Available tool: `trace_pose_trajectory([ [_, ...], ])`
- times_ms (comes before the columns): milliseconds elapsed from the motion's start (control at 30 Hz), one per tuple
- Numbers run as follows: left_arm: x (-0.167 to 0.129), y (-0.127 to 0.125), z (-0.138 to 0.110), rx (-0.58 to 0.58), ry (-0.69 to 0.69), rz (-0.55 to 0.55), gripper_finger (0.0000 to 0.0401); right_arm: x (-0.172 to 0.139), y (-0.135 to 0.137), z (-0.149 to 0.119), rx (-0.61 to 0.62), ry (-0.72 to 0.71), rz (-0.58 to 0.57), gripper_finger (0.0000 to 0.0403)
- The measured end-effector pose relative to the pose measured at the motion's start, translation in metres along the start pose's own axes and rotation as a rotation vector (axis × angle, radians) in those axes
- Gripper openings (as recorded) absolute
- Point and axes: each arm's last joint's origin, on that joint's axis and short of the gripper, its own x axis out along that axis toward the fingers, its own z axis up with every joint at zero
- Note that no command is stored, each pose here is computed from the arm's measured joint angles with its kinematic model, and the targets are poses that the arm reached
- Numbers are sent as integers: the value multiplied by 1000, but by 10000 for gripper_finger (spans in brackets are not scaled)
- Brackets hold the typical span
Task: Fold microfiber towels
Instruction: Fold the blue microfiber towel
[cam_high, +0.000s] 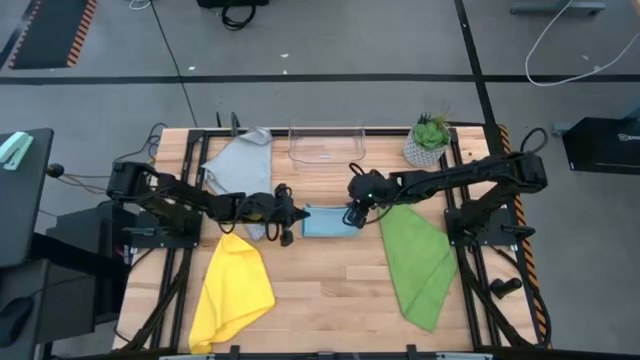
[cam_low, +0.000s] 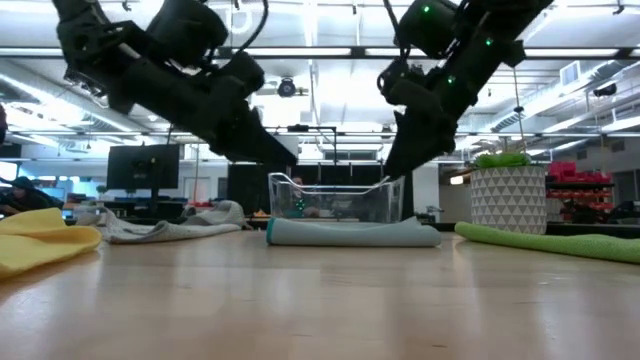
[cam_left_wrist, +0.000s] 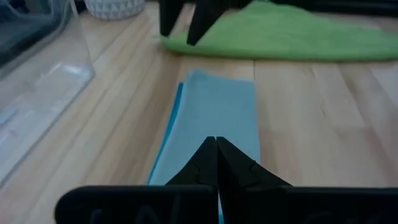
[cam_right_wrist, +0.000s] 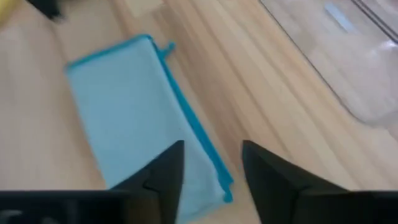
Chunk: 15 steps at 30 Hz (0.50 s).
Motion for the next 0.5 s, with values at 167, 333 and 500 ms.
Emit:
trace_pose_trajectory([
  [167,16,8,-11,15,27,32,2,20,1,-17,42,-70,111,24],
  [333,28,18,-26,-1,62,68,2,42,-2,-40,66,-80,133,20],
  [500,36,25,-40,-5,119,93,2,52,-4,-49,43,-76,112,6],
])
